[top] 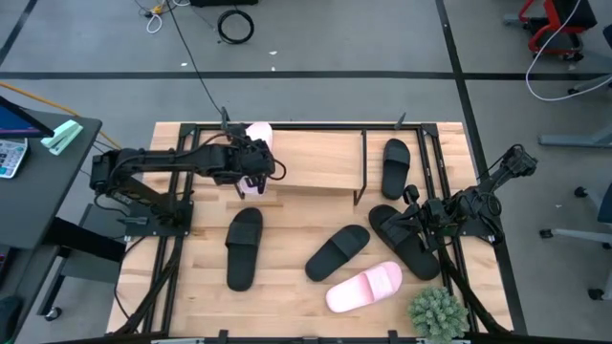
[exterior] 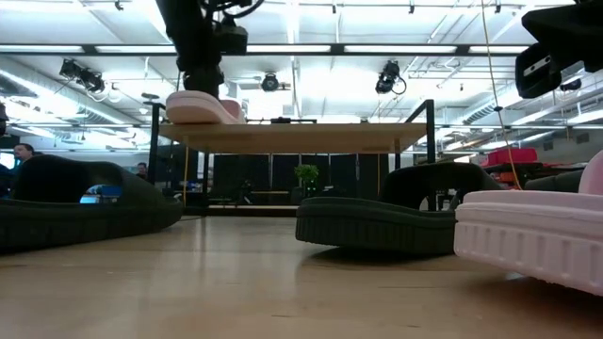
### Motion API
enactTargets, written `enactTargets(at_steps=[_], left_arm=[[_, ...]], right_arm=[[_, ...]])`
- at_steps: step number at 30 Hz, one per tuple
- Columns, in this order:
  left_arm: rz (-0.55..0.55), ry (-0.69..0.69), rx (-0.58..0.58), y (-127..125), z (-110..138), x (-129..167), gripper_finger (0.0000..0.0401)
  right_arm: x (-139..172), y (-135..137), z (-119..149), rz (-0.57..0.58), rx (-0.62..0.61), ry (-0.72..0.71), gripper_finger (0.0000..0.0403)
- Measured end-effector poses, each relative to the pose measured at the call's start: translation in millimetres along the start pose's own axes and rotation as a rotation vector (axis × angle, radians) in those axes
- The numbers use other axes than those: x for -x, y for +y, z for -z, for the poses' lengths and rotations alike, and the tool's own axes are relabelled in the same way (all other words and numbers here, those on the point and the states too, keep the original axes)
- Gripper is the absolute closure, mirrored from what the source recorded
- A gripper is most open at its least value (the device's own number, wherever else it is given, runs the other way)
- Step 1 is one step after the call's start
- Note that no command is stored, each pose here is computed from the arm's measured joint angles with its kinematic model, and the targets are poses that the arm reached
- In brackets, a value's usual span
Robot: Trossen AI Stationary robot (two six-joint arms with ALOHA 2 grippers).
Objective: Pick and place slides into the shelf
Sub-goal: Put the pink slipper on the shelf
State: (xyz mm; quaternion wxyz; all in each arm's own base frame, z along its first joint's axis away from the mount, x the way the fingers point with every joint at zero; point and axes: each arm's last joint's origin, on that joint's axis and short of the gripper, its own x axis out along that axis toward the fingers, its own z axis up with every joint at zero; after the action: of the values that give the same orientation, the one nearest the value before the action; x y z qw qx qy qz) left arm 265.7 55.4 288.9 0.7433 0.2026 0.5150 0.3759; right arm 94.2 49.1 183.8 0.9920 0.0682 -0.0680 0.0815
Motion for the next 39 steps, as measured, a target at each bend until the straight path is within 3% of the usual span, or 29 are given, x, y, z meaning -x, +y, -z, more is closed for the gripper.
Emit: enactTargets(at_steps=[7,16,20,26,33,39], left_arm=[[0.032,-0.139,0.034,11.2,-23.3,43.2,0.0217],[0.139,-0.453,0.165,50.6,-50.5,142.2,0.0225],[0.196,-0.552,0.262,66.8,-52.0,173.2,0.0223],[0.224,-0.601,0.278,69.3,-52.1,186.2,0.0229],[0.216,-0.56,0.222,51.3,-54.1,174.8,0.0225],[0.245,-0.552,0.185,37.7,-54.9,170.0,0.0229]], right_arm=[[0.0,0.0,0.1,0.0,0.0,0.0,0.0389],[-0.9,-1.4,-8.1,0.023,0.142,-0.047,0.0389],[-0.9,0.4,-34.4,0.014,0.049,-0.142,0.0389],[-12.9,14.7,-72.5,-0.209,-0.059,-0.156,0.0397],[-85.3,48.2,-58.0,-0.175,-0.187,0.235,0.0395],[-138.8,86.1,-23.7,-0.121,-0.349,0.814,0.0395]])
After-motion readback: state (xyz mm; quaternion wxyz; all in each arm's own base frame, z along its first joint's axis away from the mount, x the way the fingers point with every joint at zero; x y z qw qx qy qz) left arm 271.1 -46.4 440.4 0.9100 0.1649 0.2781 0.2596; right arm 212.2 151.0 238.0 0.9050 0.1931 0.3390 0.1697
